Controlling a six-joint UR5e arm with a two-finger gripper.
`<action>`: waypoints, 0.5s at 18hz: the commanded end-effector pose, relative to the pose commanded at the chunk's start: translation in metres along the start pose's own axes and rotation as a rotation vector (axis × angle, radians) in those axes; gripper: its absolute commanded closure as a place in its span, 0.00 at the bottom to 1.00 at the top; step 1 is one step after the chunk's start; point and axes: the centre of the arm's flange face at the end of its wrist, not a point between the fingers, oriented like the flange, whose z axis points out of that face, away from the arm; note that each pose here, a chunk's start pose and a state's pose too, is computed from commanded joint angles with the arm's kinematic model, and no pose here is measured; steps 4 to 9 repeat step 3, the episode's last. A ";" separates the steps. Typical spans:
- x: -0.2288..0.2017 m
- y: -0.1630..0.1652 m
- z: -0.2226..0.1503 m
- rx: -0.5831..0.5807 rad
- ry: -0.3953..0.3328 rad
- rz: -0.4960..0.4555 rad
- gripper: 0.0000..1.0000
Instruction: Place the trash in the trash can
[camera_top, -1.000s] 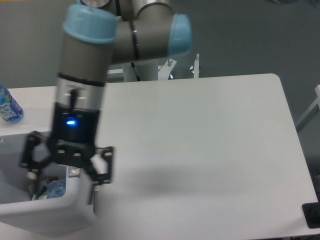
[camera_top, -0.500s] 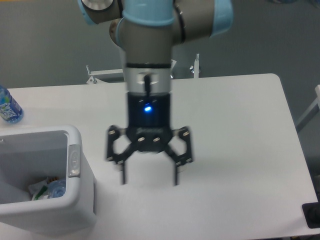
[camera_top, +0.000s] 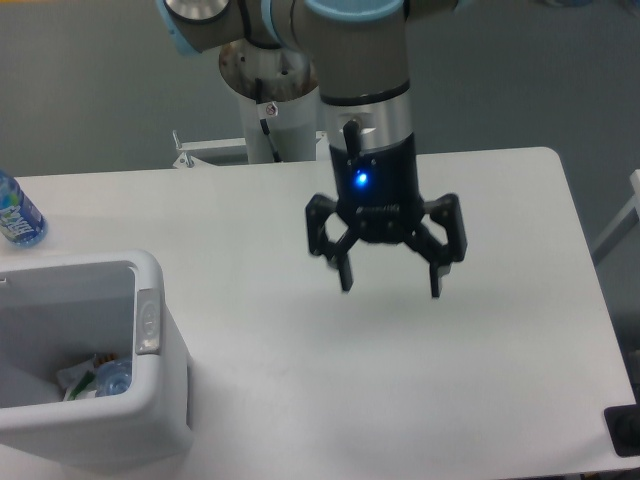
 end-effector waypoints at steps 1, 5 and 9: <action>-0.002 0.004 -0.002 0.000 -0.004 -0.011 0.00; -0.003 0.008 -0.005 0.003 -0.004 -0.023 0.00; -0.003 0.008 -0.005 0.003 -0.004 -0.023 0.00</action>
